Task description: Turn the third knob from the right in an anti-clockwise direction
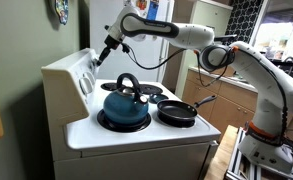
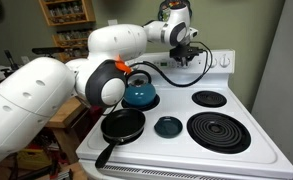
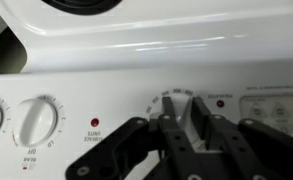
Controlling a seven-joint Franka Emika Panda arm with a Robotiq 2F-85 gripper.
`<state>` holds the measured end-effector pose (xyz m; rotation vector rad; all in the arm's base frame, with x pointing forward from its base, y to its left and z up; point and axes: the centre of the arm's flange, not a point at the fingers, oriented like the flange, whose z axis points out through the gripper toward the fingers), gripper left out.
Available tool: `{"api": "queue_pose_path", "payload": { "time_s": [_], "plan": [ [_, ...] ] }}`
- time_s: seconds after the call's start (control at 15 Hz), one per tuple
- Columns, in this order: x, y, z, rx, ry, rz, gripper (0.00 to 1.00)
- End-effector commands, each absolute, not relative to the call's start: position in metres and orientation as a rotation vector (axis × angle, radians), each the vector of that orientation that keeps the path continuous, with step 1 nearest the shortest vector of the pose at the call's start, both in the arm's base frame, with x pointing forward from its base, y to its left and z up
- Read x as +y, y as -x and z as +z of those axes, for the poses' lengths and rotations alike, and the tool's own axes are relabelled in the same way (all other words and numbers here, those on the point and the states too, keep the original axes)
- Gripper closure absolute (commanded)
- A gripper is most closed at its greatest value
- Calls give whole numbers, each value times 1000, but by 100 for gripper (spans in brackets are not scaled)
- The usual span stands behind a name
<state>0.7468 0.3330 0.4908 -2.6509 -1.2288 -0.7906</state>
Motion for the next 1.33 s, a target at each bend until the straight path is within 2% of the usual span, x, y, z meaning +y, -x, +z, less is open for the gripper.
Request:
{"api": "queue_pose_path", "payload": {
  "time_s": [0.0,0.33,0.67,1.27],
  "plan": [
    [342,-763,486,-1318,2709,-671,40],
    [334,-758,494,-1309,2711,-675,2],
    [330,-734,527,-1167,2683,-763,0],
    [307,-674,581,-628,2645,-753,0]
  ]
}}
